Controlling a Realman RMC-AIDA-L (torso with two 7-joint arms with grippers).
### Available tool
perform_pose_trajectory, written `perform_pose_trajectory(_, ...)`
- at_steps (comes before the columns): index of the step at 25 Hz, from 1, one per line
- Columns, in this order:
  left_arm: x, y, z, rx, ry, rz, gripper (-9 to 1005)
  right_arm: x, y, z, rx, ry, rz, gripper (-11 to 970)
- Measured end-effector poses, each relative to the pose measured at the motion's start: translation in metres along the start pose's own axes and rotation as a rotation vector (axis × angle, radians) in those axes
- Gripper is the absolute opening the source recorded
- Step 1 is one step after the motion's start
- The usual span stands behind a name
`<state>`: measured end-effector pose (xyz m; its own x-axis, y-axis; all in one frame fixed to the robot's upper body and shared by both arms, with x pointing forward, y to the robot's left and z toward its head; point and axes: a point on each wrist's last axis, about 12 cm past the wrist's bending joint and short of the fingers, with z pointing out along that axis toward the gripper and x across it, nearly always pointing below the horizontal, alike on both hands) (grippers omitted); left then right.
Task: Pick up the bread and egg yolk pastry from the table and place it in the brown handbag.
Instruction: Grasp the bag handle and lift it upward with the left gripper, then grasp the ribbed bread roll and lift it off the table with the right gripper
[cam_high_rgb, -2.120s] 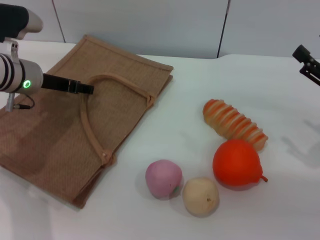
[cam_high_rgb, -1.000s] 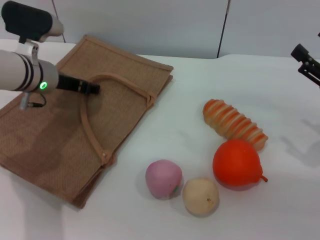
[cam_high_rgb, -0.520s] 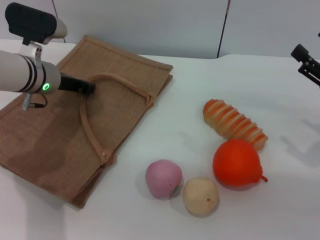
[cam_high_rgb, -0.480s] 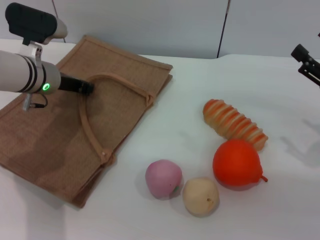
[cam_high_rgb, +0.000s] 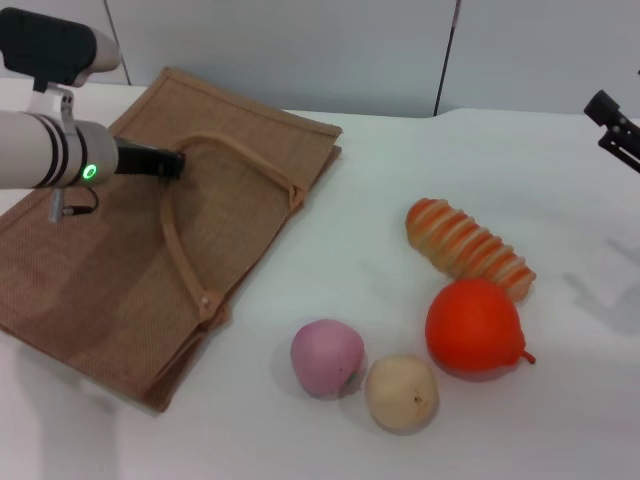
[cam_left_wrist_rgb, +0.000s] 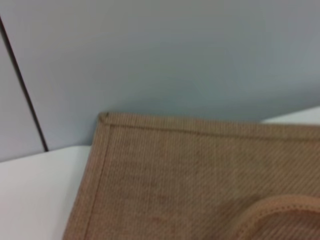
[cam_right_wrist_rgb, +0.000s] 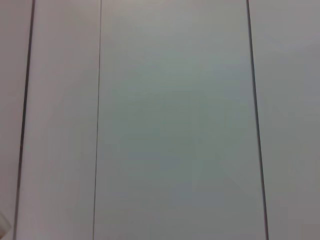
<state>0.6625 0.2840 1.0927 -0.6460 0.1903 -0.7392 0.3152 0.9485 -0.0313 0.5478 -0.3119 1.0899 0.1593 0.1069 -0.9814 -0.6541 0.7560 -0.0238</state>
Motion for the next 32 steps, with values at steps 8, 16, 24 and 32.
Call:
perform_pose_trajectory(8,0.013,0.001,-0.014,0.17,-0.202,-0.114,117,0.002,0.001,0.004,-0.028,0.025,-0.007,855)
perform_pose_trajectory(16,0.032,0.004,-0.043,0.336,-0.47,-0.224,119,0.014,0.007,0.035,-0.124,0.184,-0.037,854)
perform_pose_trajectory(24,0.041,0.005,-0.066,0.441,-0.657,-0.275,121,0.032,0.008,0.067,-0.153,0.405,-0.022,854)
perform_pose_trajectory(32,0.043,0.006,-0.086,0.539,-0.787,-0.273,123,0.042,0.012,0.088,-0.208,0.601,-0.024,853)
